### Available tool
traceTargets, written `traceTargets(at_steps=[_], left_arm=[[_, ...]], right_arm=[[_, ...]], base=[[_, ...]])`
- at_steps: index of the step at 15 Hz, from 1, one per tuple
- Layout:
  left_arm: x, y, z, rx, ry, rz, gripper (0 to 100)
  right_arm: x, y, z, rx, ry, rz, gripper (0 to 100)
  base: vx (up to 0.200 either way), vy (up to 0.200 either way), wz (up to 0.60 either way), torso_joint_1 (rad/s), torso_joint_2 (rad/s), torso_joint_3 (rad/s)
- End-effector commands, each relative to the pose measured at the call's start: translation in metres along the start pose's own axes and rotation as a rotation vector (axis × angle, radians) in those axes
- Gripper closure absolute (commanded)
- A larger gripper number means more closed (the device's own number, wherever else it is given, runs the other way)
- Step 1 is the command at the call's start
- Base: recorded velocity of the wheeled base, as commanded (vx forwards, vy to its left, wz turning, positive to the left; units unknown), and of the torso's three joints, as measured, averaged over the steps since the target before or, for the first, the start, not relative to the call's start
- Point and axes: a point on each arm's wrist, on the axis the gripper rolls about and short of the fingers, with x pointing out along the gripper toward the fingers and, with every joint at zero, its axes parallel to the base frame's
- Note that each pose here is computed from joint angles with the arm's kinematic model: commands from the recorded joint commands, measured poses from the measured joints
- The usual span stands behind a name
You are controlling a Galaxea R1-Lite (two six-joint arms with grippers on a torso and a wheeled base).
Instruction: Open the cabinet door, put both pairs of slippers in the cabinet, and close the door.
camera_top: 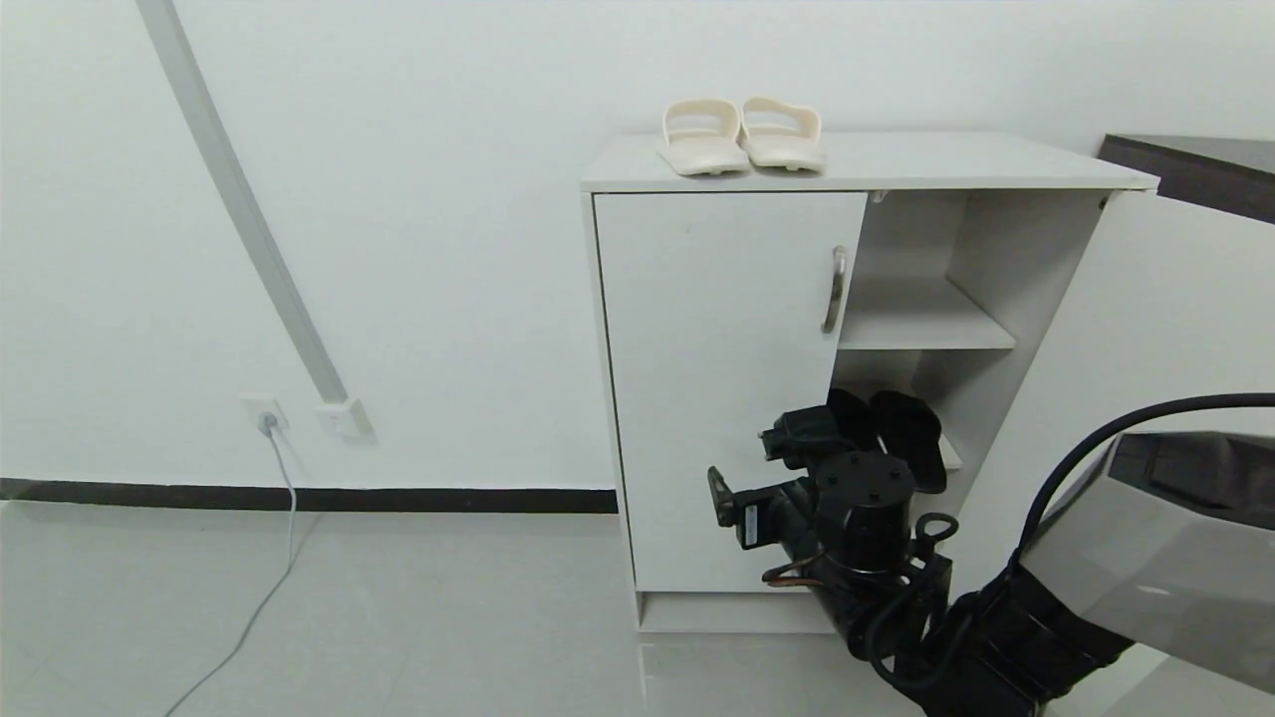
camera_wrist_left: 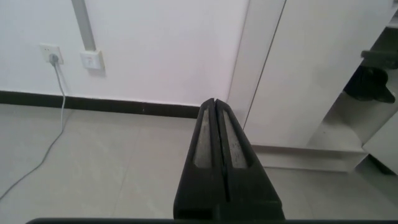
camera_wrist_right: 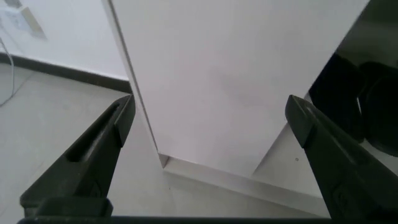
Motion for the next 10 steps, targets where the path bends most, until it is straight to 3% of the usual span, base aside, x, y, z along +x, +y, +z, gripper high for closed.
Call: traceTargets(at_steps=[1, 10], left_arm=[[0.0001, 0.0000, -0.0001, -0.001, 0.002, -0.001, 100], [0.0001, 0.0000, -0.0001, -0.001, 0.002, 0.001, 100]], right_arm=[[-0.0005, -0.0005, -0.0014, -0.004, 0.005, -0.001, 0], [-0.0002, -0.0006, -0.0067, -0.012, 0.020, -0.002, 0]], base=[[0.000, 0.000, 0.00, 0.110, -0.47, -0.364], [0.000, 0.000, 0.00, 0.139, -0.47, -0.332]])
